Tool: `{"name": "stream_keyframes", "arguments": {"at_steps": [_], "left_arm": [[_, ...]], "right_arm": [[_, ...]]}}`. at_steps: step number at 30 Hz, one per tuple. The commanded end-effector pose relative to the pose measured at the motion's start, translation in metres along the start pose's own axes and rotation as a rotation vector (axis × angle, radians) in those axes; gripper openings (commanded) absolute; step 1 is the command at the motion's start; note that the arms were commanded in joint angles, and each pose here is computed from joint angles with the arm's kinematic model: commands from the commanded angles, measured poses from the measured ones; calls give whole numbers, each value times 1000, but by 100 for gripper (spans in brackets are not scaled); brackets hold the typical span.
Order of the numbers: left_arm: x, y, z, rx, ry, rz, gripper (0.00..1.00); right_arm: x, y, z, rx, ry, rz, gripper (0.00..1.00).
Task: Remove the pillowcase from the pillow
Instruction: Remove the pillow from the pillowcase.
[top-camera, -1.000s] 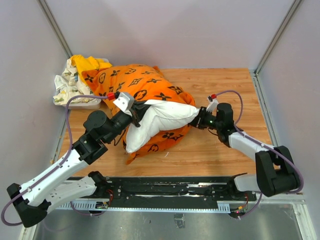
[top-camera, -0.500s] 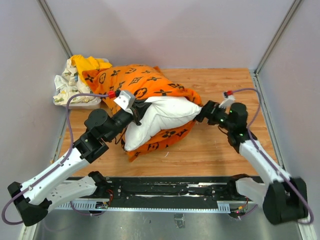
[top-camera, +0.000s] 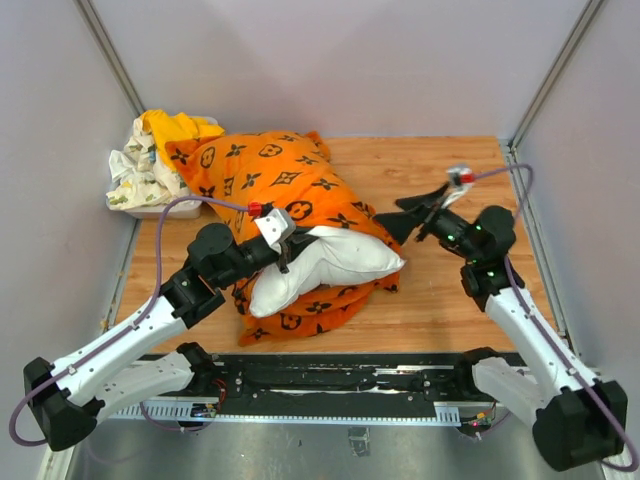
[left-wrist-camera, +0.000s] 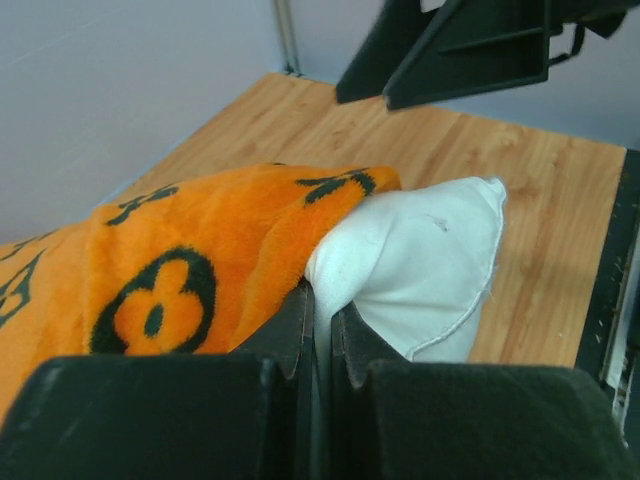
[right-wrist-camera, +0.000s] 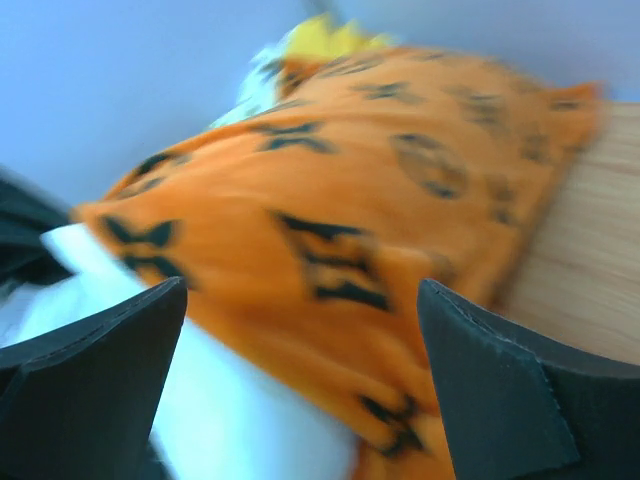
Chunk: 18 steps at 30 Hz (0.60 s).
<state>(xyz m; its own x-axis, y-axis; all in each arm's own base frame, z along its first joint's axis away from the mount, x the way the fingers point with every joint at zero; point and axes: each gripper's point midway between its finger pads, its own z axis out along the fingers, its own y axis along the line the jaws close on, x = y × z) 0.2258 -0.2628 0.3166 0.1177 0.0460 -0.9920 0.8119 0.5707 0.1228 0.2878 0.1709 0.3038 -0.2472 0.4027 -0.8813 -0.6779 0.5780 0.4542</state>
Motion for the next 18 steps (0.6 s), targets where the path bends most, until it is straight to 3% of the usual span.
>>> {"name": "stream_keyframes", "arguments": {"at_steps": [1, 3, 6, 9, 18], "left_arm": [[-35, -30, -6, 186, -138, 77, 0], [-31, -37, -9, 229, -127, 81, 0], [-28, -41, -11, 249, -117, 72, 0], [-27, -41, -13, 246, -116, 69, 0], [-31, -49, -24, 283, -137, 70, 0]], "right_arm": [[25, 102, 20, -338, 206, -311, 99], [40, 121, 26, -425, 267, -326, 100], [56, 135, 34, -524, 322, -277, 90], [70, 136, 41, -545, 370, -266, 80], [86, 132, 46, -534, 409, -264, 66]]}}
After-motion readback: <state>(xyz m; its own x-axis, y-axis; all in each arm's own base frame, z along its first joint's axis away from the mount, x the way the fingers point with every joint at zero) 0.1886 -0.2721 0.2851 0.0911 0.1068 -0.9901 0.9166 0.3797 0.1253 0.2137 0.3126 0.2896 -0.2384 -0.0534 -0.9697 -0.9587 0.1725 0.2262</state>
